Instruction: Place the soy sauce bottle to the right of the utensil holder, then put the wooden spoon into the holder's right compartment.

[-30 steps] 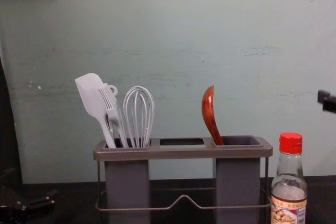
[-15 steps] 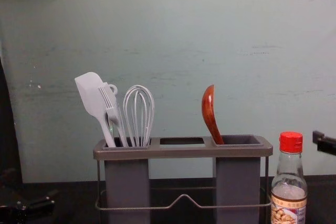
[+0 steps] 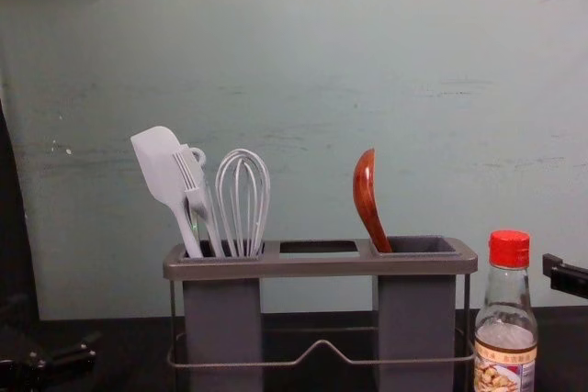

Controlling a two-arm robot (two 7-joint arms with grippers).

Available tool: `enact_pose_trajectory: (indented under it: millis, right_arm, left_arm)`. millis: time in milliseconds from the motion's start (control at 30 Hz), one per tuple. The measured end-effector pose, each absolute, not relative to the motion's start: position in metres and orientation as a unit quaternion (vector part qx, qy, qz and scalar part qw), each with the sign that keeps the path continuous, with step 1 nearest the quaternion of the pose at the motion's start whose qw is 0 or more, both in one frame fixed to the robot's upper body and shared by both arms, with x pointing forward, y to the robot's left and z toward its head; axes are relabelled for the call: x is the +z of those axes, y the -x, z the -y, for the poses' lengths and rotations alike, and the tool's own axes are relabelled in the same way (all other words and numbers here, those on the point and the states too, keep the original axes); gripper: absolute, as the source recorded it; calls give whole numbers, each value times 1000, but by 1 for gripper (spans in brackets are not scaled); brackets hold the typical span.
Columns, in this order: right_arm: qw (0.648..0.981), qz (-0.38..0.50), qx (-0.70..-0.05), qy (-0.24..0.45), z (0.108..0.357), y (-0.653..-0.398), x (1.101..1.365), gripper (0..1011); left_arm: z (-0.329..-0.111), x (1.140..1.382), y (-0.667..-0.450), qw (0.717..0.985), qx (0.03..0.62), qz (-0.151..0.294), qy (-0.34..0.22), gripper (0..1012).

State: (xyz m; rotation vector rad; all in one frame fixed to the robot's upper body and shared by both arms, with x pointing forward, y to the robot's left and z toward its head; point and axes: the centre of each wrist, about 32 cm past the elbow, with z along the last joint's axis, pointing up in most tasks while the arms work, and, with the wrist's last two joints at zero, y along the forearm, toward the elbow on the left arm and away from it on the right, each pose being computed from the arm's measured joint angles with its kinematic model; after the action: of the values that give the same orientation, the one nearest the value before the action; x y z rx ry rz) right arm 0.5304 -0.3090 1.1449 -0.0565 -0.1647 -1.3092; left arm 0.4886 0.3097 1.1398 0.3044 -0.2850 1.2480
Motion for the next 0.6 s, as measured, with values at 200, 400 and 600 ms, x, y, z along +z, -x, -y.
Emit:
enact_pose_trajectory:
  millis: [200,400,600]
  right_arm:
    - [790,77,-608,26,309,-530,1145,1002]
    - [790,77,-607,26,309,-531,1145,1003]
    - [790,77,-607,26,309,-531,1145,1002]
  left_arm:
    - [-310,1140,-489,791,580,132,-141,1000]
    - [-310,1140,-489,791,580,132,-141,1000]
    - [-310,1140,-489,791,580,132,-141,1000]
